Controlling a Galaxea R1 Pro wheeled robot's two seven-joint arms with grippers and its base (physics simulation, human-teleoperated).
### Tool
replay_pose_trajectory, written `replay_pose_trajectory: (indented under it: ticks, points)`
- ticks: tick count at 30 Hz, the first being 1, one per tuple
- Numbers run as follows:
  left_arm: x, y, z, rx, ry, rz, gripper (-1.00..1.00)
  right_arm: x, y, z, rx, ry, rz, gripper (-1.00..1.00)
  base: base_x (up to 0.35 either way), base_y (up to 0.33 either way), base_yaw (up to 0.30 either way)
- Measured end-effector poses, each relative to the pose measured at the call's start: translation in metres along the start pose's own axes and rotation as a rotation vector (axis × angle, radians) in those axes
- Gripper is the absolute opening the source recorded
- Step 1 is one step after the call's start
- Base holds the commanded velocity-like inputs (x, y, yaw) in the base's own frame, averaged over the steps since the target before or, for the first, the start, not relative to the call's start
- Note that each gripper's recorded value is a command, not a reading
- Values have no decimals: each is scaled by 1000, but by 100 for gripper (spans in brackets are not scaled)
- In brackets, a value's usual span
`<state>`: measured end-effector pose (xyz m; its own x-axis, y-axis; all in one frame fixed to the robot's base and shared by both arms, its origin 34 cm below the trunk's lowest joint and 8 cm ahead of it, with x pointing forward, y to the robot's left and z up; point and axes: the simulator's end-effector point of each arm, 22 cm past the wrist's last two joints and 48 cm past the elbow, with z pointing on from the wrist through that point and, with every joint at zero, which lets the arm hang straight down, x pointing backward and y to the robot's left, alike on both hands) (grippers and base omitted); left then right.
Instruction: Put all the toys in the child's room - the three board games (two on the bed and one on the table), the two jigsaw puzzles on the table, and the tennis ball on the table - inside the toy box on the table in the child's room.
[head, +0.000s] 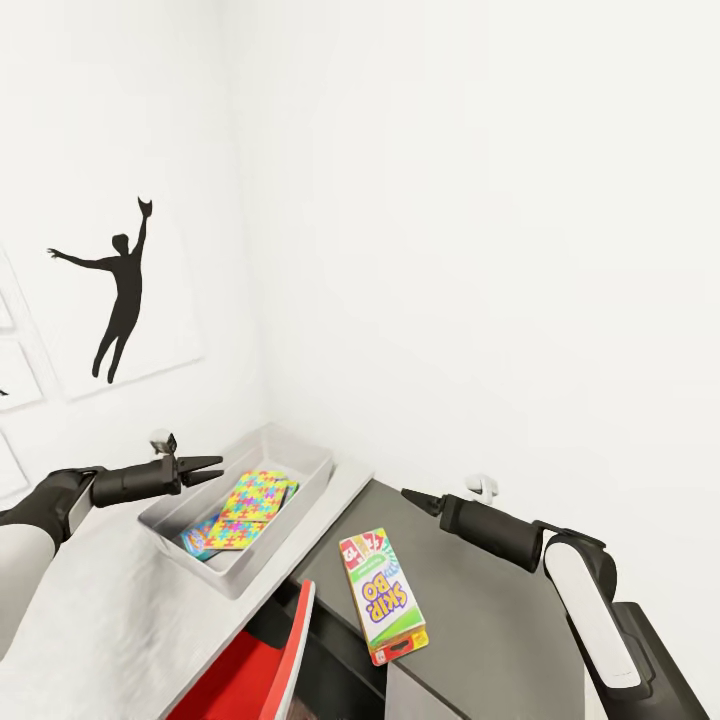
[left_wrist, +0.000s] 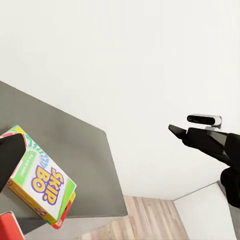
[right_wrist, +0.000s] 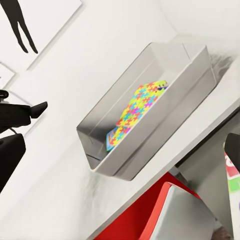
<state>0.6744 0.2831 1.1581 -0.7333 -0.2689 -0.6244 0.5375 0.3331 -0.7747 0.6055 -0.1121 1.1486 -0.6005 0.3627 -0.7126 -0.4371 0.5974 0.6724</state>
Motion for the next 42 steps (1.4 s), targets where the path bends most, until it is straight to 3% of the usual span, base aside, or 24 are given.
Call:
replay_pose_trajectory:
  ticks: [19, 42]
  points:
    - [0, 0, 0, 0, 1, 6, 100, -1, 1, -1, -2, -1, 0, 100, 0, 0, -10]
    - [0, 0, 0, -1, 1, 10, 100, -1, 0, -1, -2, -2, 0, 100, 0, 0, -261]
